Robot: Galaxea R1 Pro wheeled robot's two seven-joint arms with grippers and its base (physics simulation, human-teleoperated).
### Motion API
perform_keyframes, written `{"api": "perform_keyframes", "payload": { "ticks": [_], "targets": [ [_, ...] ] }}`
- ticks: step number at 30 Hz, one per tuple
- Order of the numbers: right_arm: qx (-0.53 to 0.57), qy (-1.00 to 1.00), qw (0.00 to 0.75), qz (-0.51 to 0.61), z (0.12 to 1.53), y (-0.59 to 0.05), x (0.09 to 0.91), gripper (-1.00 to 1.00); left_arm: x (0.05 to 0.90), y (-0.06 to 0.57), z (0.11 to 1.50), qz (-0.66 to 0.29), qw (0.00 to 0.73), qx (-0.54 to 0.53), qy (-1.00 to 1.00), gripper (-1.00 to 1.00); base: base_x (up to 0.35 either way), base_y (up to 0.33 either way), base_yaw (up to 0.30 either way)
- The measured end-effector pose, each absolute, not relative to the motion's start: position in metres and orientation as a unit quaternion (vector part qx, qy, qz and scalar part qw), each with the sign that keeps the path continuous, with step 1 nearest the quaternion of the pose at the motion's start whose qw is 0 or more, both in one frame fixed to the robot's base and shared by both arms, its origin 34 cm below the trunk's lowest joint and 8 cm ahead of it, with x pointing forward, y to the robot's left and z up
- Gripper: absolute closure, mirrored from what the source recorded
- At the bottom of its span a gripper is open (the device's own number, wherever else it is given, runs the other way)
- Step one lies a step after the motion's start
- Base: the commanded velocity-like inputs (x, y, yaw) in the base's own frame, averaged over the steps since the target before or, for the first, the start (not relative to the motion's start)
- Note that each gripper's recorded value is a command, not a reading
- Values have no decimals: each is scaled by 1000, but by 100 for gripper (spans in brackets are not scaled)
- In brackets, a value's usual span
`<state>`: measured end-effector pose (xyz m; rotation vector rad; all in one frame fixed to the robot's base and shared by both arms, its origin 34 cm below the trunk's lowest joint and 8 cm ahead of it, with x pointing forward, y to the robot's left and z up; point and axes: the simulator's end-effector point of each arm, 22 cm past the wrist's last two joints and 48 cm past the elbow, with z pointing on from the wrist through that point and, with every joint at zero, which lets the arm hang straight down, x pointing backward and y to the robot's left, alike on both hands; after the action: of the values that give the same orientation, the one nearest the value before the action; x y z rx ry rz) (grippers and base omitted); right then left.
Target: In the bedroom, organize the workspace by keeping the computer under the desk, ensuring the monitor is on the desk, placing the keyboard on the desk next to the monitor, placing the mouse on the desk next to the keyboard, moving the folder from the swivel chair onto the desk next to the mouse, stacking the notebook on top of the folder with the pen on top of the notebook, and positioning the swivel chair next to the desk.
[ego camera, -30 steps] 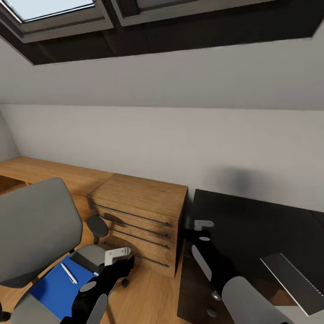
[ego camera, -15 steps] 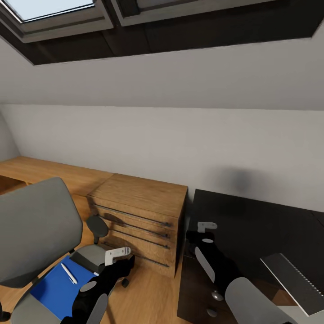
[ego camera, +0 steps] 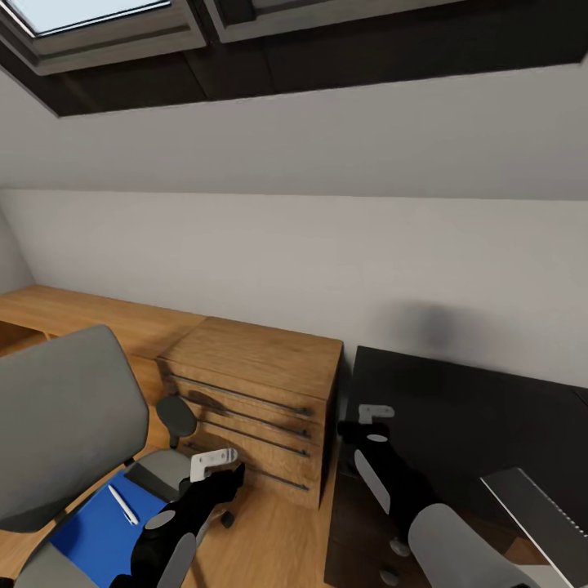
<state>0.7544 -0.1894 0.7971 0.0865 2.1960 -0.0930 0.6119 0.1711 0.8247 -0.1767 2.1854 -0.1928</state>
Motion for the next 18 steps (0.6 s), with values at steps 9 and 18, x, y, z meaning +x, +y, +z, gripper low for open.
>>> {"api": "perform_keyframes", "payload": {
  "ticks": [9,18],
  "targets": [
    [34,903,426,-47,772,-196,741,-100,612,171,825,-78,454,-71,885,-100,8,3,0],
    [42,906,419,-43,767,-197,738,-100,612,171,826,-78,454,-72,884,-100,0,0,0]
  ]
}}
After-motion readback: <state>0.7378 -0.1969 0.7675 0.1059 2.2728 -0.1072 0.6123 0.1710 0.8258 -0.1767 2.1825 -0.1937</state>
